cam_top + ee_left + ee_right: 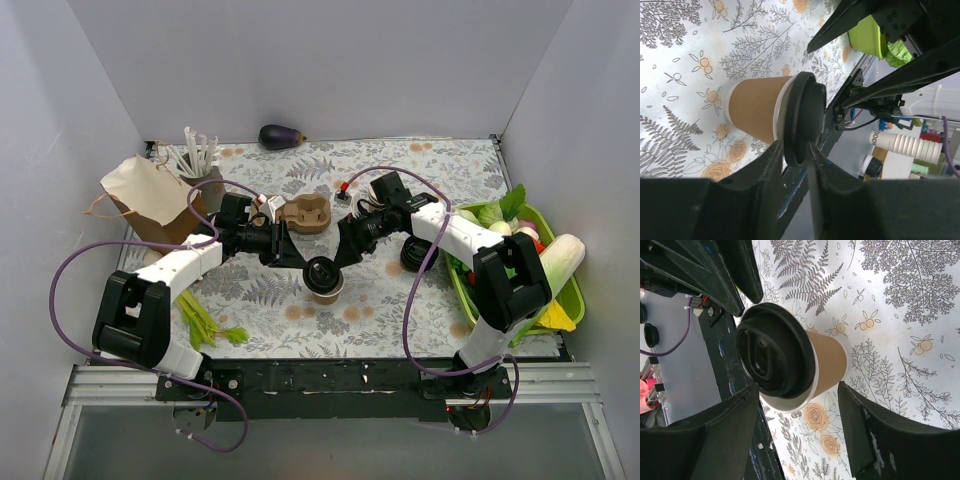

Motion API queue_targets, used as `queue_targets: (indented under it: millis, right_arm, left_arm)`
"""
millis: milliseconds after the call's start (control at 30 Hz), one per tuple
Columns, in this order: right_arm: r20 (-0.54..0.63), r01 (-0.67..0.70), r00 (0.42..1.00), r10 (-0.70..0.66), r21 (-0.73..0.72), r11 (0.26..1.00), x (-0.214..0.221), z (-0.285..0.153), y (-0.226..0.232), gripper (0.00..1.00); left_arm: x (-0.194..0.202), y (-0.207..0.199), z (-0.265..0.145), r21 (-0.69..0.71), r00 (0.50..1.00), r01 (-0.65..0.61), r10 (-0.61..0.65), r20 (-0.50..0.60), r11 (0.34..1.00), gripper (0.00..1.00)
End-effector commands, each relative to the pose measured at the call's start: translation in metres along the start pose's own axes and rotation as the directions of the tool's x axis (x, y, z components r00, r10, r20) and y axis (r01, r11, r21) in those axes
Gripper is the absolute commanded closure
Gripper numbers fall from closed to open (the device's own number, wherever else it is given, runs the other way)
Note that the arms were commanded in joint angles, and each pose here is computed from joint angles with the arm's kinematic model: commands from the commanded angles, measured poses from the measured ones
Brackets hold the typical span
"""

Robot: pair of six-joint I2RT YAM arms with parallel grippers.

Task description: Pack the takeout coffee

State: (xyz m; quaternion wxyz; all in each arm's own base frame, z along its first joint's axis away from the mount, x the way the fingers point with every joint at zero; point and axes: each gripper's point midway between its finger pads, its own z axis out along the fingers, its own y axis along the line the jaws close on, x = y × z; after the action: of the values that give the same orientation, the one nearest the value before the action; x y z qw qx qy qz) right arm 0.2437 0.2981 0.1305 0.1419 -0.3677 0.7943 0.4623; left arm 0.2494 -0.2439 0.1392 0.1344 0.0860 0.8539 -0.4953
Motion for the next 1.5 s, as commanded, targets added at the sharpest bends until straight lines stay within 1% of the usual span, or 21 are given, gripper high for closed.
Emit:
queue_targets:
  millis: [0,133,400,433,467,533,567,600,633,700,733,767,800,833,933,967,1033,1067,1167,1233,1467]
  right_arm:
    - [0.019,0.031,0.999,-0.031,0.000,1.000,-0.007,0.002,0.005,0.29]
    - [0.010,0.033,0.999,-0.033,-0.006,0.999,-0.003,0.004,0.009,0.29]
    - [0.010,0.042,0.999,-0.042,0.007,0.999,-0.001,0.003,0.010,0.30]
    - [0.013,0.049,0.999,-0.049,0.008,0.999,-0.003,0.003,0.012,0.30]
    - [0.020,0.068,0.997,-0.069,0.014,0.998,-0.006,0.000,0.012,0.30]
    - [0.030,0.099,0.995,-0.100,0.022,0.995,-0.013,-0.006,0.017,0.30]
    - [0.029,0.118,0.992,-0.119,0.032,0.992,-0.014,-0.008,0.017,0.30]
    - [0.033,0.130,0.991,-0.131,0.038,0.991,-0.017,-0.010,0.018,0.30]
    - [0.034,0.138,0.990,-0.139,0.045,0.989,-0.017,-0.014,0.021,0.30]
    - [0.039,0.162,0.986,-0.164,0.065,0.985,-0.020,-0.019,0.022,0.30]
    - [0.048,0.179,0.982,-0.183,0.073,0.981,-0.023,-0.024,0.026,0.30]
    - [0.045,0.183,0.981,-0.187,0.083,0.980,-0.022,-0.027,0.027,0.30]
    - [0.044,0.201,0.978,-0.205,0.091,0.975,-0.022,-0.030,0.028,0.30]
    - [0.053,0.217,0.973,-0.223,0.102,0.971,-0.025,-0.036,0.031,0.30]
    - [0.065,0.227,0.969,-0.238,0.142,0.964,-0.027,-0.048,0.031,0.30]
    - [0.072,0.223,0.969,-0.237,0.159,0.962,-0.029,-0.053,0.029,0.30]
    - [0.081,0.225,0.967,-0.242,0.175,0.959,-0.029,-0.060,0.030,0.30]
    - [0.085,0.223,0.966,-0.243,0.189,0.956,-0.029,-0.064,0.028,0.30]
    - [0.090,0.223,0.965,-0.246,0.209,0.952,-0.026,-0.069,0.025,0.30]
    - [0.100,0.218,0.965,-0.243,0.214,0.952,-0.027,-0.071,0.026,0.29]
    - [0.111,0.210,0.964,-0.241,0.232,0.950,-0.031,-0.079,0.021,0.29]
  left_arm:
    - [-0.002,-0.004,-0.007,-0.018,0.998,-0.047,0.048,0.031,0.999,0.68]
    - [-0.001,-0.003,-0.008,-0.018,0.998,-0.047,0.048,0.031,0.999,0.62]
    - [-0.002,-0.005,-0.006,-0.003,0.999,-0.043,0.043,0.033,0.999,0.61]
    - [-0.005,-0.005,-0.008,-0.015,0.997,-0.058,0.059,0.047,0.998,0.60]
    - [-0.007,-0.005,-0.011,-0.040,0.996,-0.074,0.076,0.056,0.996,0.54]
    - [-0.024,-0.003,-0.019,-0.126,0.979,-0.163,0.176,0.104,0.978,0.51]
    - [-0.025,-0.001,-0.025,-0.165,0.973,-0.189,0.207,0.100,0.968,0.49]
    - [-0.030,0.001,-0.029,-0.203,0.965,-0.214,0.239,0.106,0.955,0.48]
    - [-0.043,0.007,-0.036,-0.282,0.936,-0.293,0.335,0.112,0.913,0.47]
    - [-0.038,0.017,-0.043,-0.330,0.915,-0.364,0.401,0.049,0.871,0.46]
    - [-0.038,0.025,-0.046,-0.352,0.876,-0.454,0.483,-0.008,0.818,0.46]
    - [-0.028,0.036,-0.047,-0.357,0.868,-0.483,0.490,-0.075,0.800,0.45]
    - [-0.026,0.042,-0.048,-0.365,0.853,-0.512,0.511,-0.107,0.778,0.44]
    - [-0.024,0.054,-0.050,-0.375,0.816,-0.570,0.558,-0.154,0.731,0.44]
    - [-0.038,0.062,-0.046,-0.401,0.754,-0.638,0.640,-0.149,0.658,0.43]
    - [-0.041,0.068,-0.045,-0.426,0.750,-0.639,0.641,-0.160,0.641,0.42]
    - [-0.045,0.075,-0.033,-0.429,0.761,-0.632,0.623,-0.183,0.645,0.42]
    - [-0.054,0.072,-0.030,-0.444,0.769,-0.618,0.617,-0.168,0.649,0.43]
    - [-0.055,0.078,-0.013,-0.450,0.766,-0.625,0.613,-0.194,0.638,0.43]
    - [-0.055,0.085,-0.003,-0.471,0.759,-0.634,0.611,-0.226,0.613,0.45]
    - [-0.058,0.108,0.005,-0.556,0.788,-0.593,0.562,-0.252,0.582,0.51]
